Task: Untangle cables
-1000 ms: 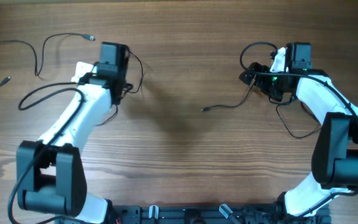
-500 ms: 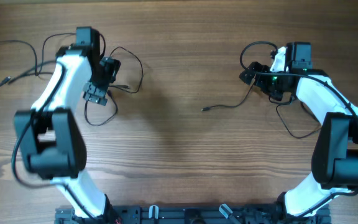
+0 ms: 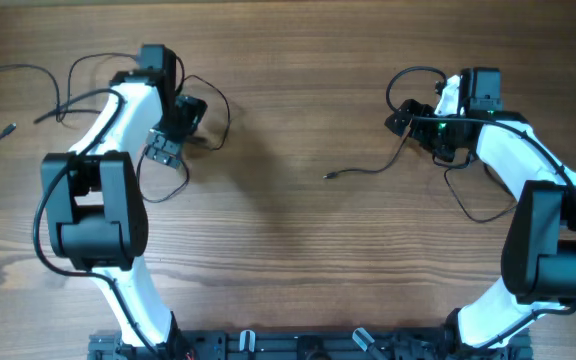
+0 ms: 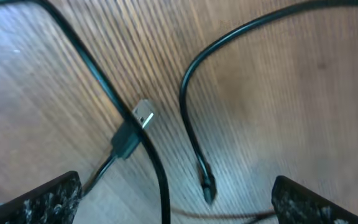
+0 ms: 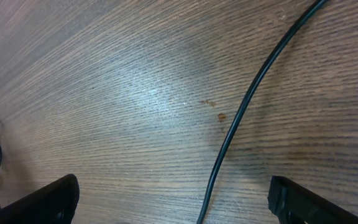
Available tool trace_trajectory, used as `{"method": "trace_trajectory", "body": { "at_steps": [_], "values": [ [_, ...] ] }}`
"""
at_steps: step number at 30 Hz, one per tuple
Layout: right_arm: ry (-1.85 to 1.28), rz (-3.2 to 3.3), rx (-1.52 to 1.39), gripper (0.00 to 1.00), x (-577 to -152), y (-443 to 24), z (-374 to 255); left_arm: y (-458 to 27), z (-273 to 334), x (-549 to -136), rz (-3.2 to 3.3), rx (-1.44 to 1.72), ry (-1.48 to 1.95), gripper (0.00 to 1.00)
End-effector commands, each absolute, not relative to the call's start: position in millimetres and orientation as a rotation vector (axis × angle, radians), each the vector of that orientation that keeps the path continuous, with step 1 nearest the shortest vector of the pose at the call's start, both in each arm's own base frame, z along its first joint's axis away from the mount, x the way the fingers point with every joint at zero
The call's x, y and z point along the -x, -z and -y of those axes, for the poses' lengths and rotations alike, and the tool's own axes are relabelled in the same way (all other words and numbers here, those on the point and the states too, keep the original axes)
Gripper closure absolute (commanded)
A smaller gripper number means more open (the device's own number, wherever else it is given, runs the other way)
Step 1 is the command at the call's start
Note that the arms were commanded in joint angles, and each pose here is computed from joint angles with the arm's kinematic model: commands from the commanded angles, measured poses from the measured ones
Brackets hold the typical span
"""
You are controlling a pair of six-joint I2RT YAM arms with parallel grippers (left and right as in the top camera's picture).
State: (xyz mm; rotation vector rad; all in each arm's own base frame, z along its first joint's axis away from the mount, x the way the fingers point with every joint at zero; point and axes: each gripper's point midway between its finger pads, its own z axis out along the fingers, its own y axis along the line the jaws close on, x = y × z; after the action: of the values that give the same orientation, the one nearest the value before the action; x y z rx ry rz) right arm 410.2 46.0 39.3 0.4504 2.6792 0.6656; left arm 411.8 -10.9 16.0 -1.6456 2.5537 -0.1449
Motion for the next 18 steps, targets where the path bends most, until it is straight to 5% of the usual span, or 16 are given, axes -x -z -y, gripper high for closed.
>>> {"method": "trace_trajectory", "body": {
  "at_steps": [1, 5, 8, 10, 18],
  "values": [
    [-0.654, -2.665, -0.440, 0.00, -411, -46, -47, 5, 5, -398, -2.578, 1.641, 0.073, 0.06],
    [-0.654, -2.666, -0.440, 0.00, -411, -46, -47, 13, -2, -387, -2.579, 1.644, -0.004, 0.16],
    [-0.654, -2.666, -0.441, 0.00, -410, -46, -47, 17, -2, -385, -2.582, 1.644, -0.005, 0.69],
    [-0.654, -2.672, -0.444, 0.00, -409, -45, -47, 17, -4, -385, -2.581, 1.639, -0.015, 0.92],
    [-0.654, -2.676, -0.445, 0.00, -408, -45, -47, -16, -21, -391, -2.562, 1.571, -0.039, 0.96]
  ]
}}
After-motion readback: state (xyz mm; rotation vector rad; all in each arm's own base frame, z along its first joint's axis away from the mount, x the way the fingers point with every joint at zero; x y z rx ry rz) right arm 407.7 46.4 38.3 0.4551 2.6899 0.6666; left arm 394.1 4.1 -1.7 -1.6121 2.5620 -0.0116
